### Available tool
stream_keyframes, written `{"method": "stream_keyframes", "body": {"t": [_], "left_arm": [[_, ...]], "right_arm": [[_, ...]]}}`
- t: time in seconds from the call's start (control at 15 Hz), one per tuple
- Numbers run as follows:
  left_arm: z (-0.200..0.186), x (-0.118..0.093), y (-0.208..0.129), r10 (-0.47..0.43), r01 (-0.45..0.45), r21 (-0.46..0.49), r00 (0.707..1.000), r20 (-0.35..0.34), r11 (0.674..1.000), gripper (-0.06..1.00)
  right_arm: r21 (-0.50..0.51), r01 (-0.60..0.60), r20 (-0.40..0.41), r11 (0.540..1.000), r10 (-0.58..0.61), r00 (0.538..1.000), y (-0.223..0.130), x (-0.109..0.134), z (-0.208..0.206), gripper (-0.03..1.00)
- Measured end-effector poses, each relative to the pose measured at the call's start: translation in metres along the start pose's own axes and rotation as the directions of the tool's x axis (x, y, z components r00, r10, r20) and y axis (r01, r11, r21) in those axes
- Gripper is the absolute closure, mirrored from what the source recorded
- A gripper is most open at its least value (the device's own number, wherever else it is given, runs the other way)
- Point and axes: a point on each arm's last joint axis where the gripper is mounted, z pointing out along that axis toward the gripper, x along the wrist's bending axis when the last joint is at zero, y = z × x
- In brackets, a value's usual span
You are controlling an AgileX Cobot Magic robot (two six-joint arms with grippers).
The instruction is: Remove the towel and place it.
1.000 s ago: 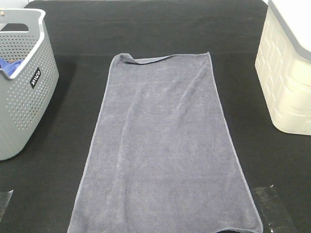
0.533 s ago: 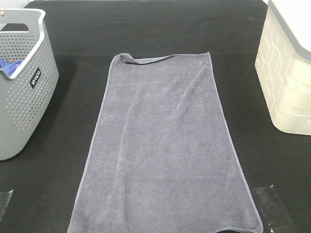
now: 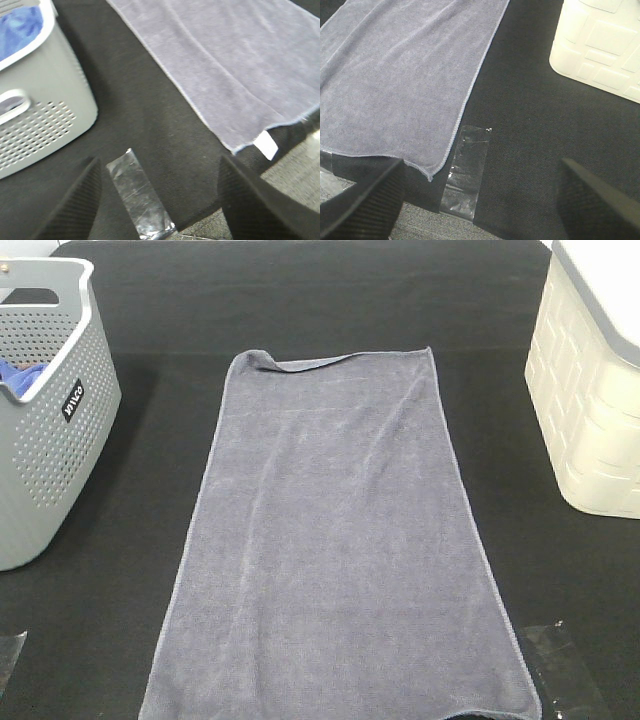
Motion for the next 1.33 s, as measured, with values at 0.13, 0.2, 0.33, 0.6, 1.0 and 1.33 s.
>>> {"method": "stream_keyframes", "body": {"t": [0.13,0.2,0.33,0.6,1.0,1.33], "left_arm": [[0.000,0.002,0.000,-0.049,0.050,0.004,0.996,-0.073,0.999,0.30],[0.001,0.003,0.000,-0.086,0.087,0.005,0.988,-0.127,0.996,0.30],[0.001,0.004,0.000,-0.121,0.124,0.004,0.976,-0.180,0.992,0.30],[-0.001,0.004,-0.001,-0.138,0.139,-0.008,0.968,-0.209,0.990,0.30],[-0.018,-0.005,-0.011,-0.123,0.092,-0.140,0.965,-0.233,0.986,0.31],[-0.018,-0.005,-0.011,-0.123,0.091,-0.141,0.965,-0.233,0.986,0.31]], "right_arm": [[0.000,0.000,0.000,1.000,0.000,1.000,0.000,0.000,0.000,0.20],[0.000,0.000,-0.001,1.000,0.000,1.000,0.000,0.000,0.000,0.20],[0.000,-0.003,0.002,1.000,0.003,1.000,0.000,0.000,0.000,0.20],[-0.001,-0.076,0.079,0.997,0.075,0.994,0.000,-0.002,0.000,0.20],[-0.093,-0.117,0.147,0.989,0.130,0.980,-0.007,0.001,-0.009,0.20],[-0.184,-0.099,0.150,0.978,0.127,0.980,-0.015,0.005,-0.018,0.20]]}}
